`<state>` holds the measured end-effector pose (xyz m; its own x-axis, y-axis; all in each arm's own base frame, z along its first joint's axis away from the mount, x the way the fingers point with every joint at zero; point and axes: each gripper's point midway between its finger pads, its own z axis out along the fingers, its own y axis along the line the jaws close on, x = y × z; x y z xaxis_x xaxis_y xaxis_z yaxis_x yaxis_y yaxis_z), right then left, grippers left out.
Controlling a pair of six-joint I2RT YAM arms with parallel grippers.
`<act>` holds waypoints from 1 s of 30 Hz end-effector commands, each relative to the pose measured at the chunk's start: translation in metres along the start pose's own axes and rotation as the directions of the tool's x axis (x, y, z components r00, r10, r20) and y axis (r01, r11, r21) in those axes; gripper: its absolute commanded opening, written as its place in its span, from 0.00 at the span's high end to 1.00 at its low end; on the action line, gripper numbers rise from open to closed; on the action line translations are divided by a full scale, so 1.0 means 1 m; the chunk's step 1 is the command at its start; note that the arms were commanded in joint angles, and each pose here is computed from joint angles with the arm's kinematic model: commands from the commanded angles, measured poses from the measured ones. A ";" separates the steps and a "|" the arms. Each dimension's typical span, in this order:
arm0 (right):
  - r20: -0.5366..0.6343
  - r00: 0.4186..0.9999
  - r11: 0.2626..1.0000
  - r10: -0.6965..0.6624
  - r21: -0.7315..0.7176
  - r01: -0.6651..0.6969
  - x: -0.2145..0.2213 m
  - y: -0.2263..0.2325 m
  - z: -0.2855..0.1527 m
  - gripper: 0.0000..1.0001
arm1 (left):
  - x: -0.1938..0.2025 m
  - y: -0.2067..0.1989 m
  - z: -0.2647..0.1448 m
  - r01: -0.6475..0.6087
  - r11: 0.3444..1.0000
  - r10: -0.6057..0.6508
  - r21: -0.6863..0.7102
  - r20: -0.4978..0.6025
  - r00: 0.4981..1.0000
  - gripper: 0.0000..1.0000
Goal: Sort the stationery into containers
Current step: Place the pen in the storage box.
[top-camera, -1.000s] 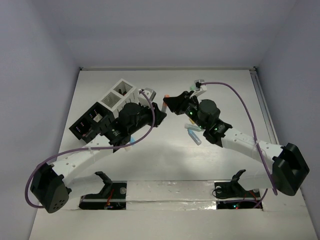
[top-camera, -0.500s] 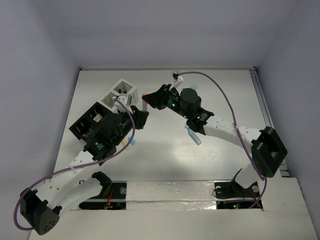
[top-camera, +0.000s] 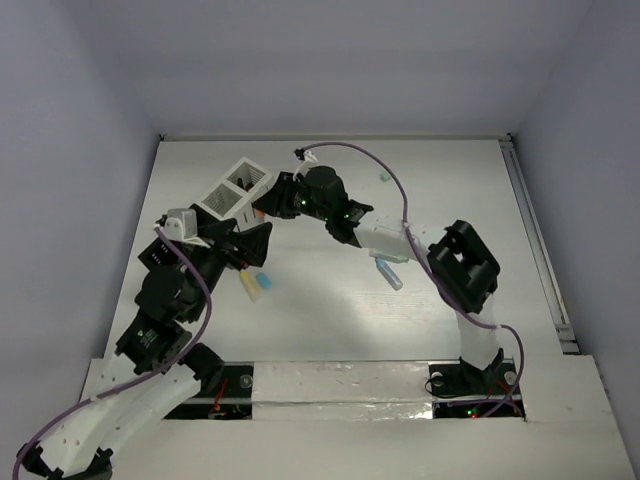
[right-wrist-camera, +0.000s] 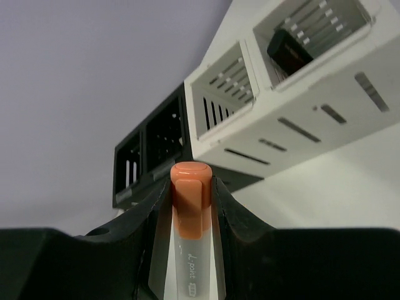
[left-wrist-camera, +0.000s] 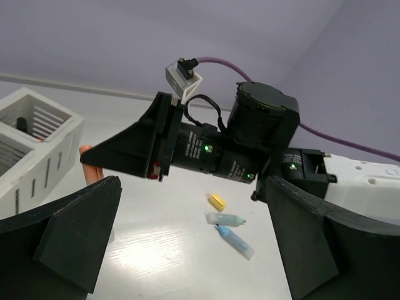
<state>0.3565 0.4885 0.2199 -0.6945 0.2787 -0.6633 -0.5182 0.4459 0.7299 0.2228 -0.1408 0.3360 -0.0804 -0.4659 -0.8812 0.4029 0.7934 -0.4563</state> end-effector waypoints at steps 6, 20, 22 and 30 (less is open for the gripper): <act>0.202 0.979 0.995 -0.032 -0.087 0.051 -0.062 0.037 0.043 1.00 | -0.036 0.024 -0.041 -0.024 0.994 0.034 -0.110 0.091 0.995 0.01; 0.307 0.942 0.981 -0.139 -0.084 0.172 -0.074 0.037 0.115 1.00 | -0.045 0.036 -0.056 -0.028 0.990 0.050 -0.140 0.159 0.986 0.01; 0.322 0.933 0.978 -0.159 -0.076 0.193 -0.077 0.037 0.118 1.00 | -0.045 0.037 -0.057 -0.028 0.989 0.052 -0.143 0.162 0.986 0.01; 0.334 0.915 0.964 -0.225 -0.060 0.259 -0.069 0.032 0.125 1.00 | -0.042 0.035 -0.052 -0.044 0.989 0.064 -0.140 0.142 0.988 0.01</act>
<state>0.4516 0.5860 0.2420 -0.4355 0.4183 -0.7971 -0.6555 0.4595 0.5993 0.1910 -0.0735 0.3425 0.0495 -0.4656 -0.8836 0.2699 0.8580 -0.4370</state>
